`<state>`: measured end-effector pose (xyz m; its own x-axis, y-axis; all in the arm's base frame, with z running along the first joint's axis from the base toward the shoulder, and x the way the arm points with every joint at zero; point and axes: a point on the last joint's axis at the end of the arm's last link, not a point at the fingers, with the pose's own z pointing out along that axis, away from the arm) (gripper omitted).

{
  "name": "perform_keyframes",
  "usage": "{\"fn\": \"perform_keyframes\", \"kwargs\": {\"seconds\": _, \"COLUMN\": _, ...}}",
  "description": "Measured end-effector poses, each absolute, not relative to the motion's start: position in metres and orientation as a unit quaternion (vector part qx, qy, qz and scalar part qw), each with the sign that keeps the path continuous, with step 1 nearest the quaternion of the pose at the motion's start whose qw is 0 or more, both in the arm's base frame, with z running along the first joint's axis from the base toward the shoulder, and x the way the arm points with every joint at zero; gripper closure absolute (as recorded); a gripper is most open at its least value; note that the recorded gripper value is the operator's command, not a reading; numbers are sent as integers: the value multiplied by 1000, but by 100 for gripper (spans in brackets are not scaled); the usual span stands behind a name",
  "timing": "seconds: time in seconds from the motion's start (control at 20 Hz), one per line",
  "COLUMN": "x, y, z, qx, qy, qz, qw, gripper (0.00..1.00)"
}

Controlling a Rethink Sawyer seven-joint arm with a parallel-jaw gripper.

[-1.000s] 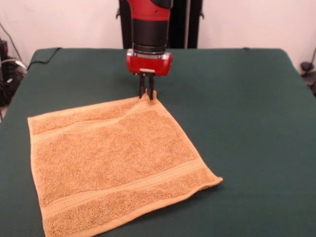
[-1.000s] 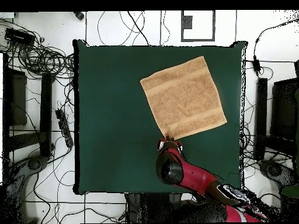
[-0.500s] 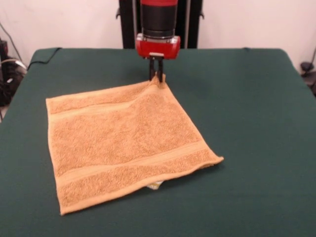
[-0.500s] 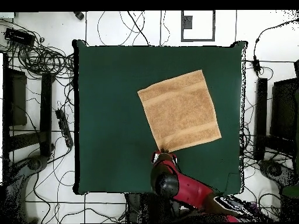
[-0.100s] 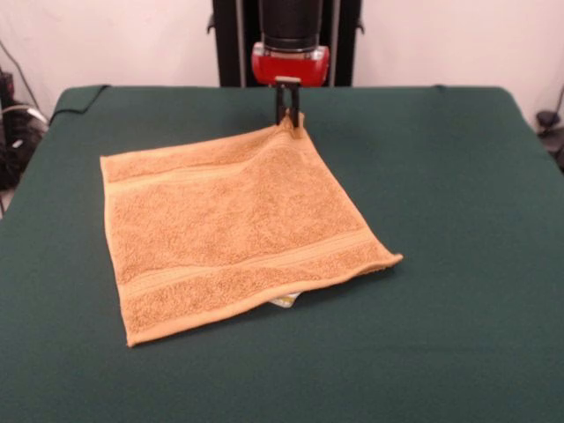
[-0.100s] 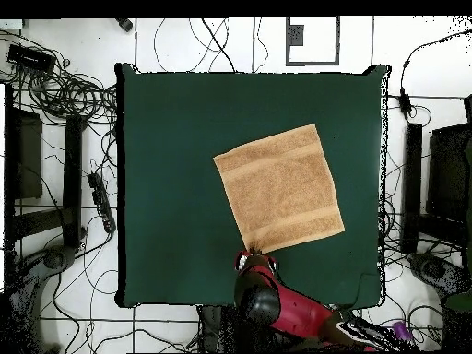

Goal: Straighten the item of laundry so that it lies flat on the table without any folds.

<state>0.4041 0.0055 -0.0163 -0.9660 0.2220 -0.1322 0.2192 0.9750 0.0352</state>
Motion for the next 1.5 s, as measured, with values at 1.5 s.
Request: {"fn": "perform_keyframes", "kwargs": {"seconds": 1.5, "x": 430, "y": -7, "z": 27, "qx": 143, "qy": 989, "qz": 16, "qw": 21, "gripper": 0}}
